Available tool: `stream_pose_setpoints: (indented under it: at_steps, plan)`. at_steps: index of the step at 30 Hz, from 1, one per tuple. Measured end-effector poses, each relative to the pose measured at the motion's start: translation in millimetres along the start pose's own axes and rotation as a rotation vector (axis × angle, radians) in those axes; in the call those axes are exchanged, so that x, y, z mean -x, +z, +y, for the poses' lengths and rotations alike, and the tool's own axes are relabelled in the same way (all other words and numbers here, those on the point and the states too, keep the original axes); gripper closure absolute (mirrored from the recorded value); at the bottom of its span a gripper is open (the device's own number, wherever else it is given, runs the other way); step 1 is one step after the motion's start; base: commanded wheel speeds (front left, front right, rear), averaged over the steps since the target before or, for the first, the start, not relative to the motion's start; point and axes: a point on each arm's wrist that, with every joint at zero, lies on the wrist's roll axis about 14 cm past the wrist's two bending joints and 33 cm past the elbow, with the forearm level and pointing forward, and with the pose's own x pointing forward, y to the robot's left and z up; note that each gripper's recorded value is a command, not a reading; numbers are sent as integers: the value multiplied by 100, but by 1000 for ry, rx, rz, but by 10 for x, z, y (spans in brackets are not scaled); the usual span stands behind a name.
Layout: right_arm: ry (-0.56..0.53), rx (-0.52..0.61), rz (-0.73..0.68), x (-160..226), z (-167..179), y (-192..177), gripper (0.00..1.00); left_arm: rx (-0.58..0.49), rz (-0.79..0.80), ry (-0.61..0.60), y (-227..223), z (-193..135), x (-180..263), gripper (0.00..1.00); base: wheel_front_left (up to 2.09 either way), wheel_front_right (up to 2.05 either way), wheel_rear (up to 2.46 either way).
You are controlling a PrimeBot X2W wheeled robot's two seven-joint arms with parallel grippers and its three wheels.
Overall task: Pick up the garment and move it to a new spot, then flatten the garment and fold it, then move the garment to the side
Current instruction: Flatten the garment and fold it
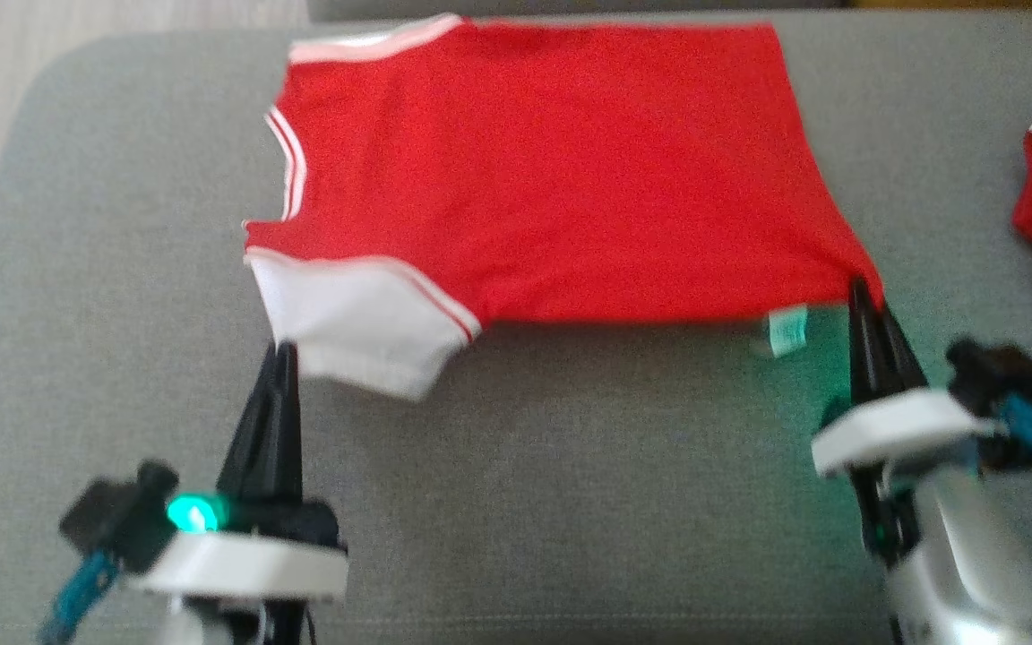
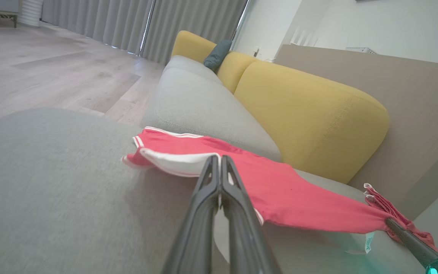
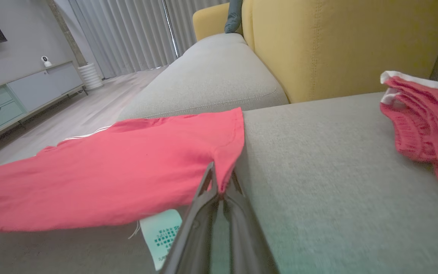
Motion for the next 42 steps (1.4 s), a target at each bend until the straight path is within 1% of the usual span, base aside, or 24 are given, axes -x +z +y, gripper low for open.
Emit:
stream_pose_setpoints:
  at_steps: [7, 12, 16, 18, 21, 25, 32, 37, 42]
  plan:
    - [-33, -28, 16, 624, -44, -75, 100, 13, -2, 25, 152, -141, 526, 100, 0, 0, 0]
    - [-46, -32, 34, 990, -64, -39, 100, -19, 9, 49, 254, -164, 810, 100, 0, 0, 0]
    - [-54, -29, 80, 1171, -73, -91, 100, -20, 42, 50, 228, -188, 872, 100, 0, 0, 0]
    - [-58, -50, 108, 1227, -75, -148, 100, -17, 65, 56, 174, -174, 873, 100, 0, 0, 0]
    - [-72, -74, 134, 1244, -104, -222, 100, -4, 111, 66, 37, -132, 861, 100, 0, 0, 0]
    - [-86, -107, 188, 1227, -128, -408, 100, -1, 172, 68, -159, -79, 832, 100, 0, 0, 0]
    - [-78, -130, 192, 1090, -99, -487, 100, 6, 194, 69, -267, -25, 749, 100, 0, 0, 0]
    - [-78, -150, 194, 1064, -90, -527, 100, 17, 177, 46, -274, -35, 640, 100, 0, 0, 0]
    - [-72, -179, 161, 914, -76, -442, 100, 6, 119, -8, -201, -76, 272, 100, 0, 0, 0]
